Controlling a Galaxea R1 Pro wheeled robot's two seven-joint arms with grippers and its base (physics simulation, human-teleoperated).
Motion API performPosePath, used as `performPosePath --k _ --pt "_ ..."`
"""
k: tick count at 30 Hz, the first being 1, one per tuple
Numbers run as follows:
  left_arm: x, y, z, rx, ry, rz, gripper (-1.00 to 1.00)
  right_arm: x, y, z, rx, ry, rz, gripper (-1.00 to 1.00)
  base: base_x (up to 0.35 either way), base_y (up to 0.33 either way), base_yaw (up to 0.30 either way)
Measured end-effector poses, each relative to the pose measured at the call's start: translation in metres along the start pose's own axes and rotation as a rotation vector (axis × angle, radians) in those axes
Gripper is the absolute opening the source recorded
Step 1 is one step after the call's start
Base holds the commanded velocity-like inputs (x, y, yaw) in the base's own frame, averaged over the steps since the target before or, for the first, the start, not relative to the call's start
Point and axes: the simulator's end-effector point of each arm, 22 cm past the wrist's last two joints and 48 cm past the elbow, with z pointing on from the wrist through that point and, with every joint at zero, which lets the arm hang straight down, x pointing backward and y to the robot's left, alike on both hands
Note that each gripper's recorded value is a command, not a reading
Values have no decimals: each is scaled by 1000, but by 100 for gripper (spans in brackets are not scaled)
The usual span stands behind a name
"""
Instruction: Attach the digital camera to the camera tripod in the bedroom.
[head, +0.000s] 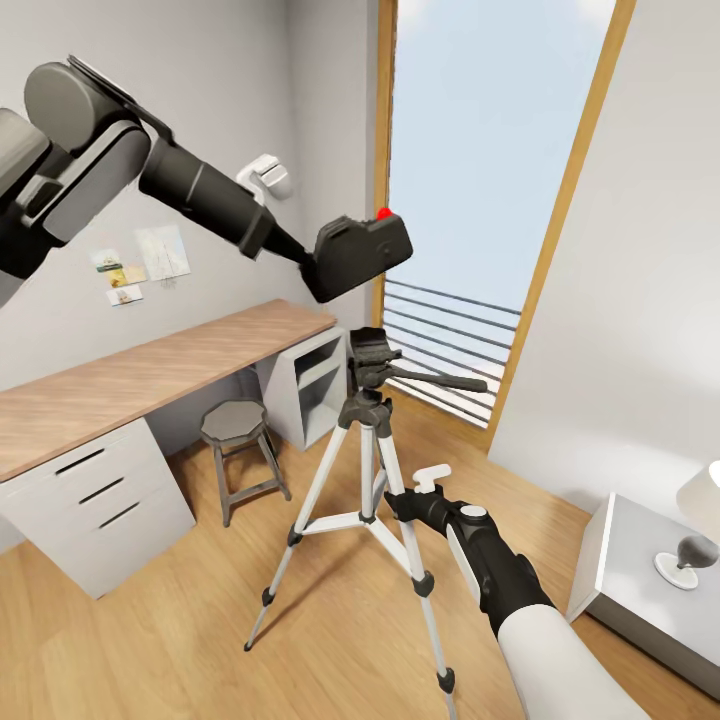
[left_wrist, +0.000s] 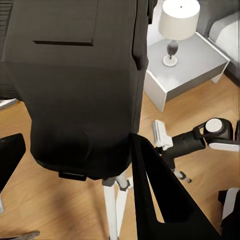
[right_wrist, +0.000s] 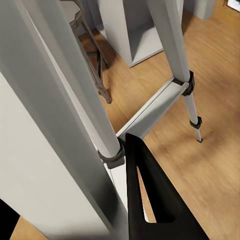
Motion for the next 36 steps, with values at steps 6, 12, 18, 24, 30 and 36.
performPosePath --k 6,12,18,24,30,36 --pt "-10 -9 -11 30 -6 18 -100 0 0 0 0 0 -1 -100 0 0 0" --pt "8 -10 1 41 65 18 -100 -1 0 0 1 -1 -4 -100 0 0 0" --pt "28 -22 12 99 134 13 -100 -1 1 0 1 -1 -3 -100 0 0 0" --pt "39 -19 16 85 180 24 -100 -1 1 0 1 -1 -2 -100 0 0 0" --pt "49 -4 17 21 225 44 -100 -1 1 0 1 -1 -3 -100 0 0 0" --pt "49 -3 16 12 228 51 -100 -1 1 0 1 -1 -2 -100 0 0 0"
